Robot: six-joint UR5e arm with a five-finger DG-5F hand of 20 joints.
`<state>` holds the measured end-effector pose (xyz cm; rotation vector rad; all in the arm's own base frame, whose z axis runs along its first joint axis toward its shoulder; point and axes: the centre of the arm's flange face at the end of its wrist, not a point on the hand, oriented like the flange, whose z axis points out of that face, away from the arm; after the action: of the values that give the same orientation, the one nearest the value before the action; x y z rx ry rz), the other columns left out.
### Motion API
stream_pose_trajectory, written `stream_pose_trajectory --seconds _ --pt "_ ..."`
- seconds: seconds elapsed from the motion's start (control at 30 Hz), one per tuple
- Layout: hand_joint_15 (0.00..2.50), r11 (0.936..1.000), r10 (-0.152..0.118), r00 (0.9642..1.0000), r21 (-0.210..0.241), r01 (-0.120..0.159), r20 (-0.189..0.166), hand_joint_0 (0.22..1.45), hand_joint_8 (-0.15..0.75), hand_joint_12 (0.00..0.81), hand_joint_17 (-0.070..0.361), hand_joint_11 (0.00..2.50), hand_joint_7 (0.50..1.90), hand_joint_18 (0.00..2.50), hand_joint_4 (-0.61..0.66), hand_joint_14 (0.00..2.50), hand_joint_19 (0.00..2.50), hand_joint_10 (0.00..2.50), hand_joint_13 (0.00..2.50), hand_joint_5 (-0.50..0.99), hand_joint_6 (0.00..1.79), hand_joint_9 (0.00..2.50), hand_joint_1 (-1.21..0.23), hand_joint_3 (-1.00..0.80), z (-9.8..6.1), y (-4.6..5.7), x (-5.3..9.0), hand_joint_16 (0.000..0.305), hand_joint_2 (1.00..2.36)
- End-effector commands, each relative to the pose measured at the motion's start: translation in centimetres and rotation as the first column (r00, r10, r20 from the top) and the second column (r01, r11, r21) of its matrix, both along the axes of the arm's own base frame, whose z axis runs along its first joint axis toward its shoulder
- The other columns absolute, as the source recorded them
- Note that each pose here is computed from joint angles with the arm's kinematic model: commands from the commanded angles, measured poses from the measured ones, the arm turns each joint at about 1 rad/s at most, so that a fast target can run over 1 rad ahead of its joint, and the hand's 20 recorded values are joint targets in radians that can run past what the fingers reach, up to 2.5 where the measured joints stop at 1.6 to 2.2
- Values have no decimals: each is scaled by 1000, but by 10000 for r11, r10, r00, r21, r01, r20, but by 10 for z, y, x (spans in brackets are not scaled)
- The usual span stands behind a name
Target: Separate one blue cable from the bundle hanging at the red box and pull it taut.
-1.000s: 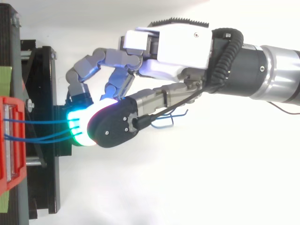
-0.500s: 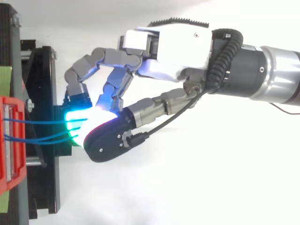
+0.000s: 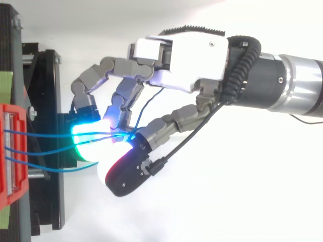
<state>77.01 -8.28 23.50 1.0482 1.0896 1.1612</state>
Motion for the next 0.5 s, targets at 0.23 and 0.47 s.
stream_pose_trajectory --seconds 0.23,0.47 --pt "1643 9998 31 9999 -173 -28 137 454 330 416 125 1624 1064 1034 140 527 846 414 1112 -189 855 1023 -837 -500 2 5 2 56 1000" --pt "1733 9998 31 9999 -174 -29 121 619 276 364 112 1793 1179 936 122 202 950 2 1121 -151 720 1107 -499 -450 1 5 2 50 1004"
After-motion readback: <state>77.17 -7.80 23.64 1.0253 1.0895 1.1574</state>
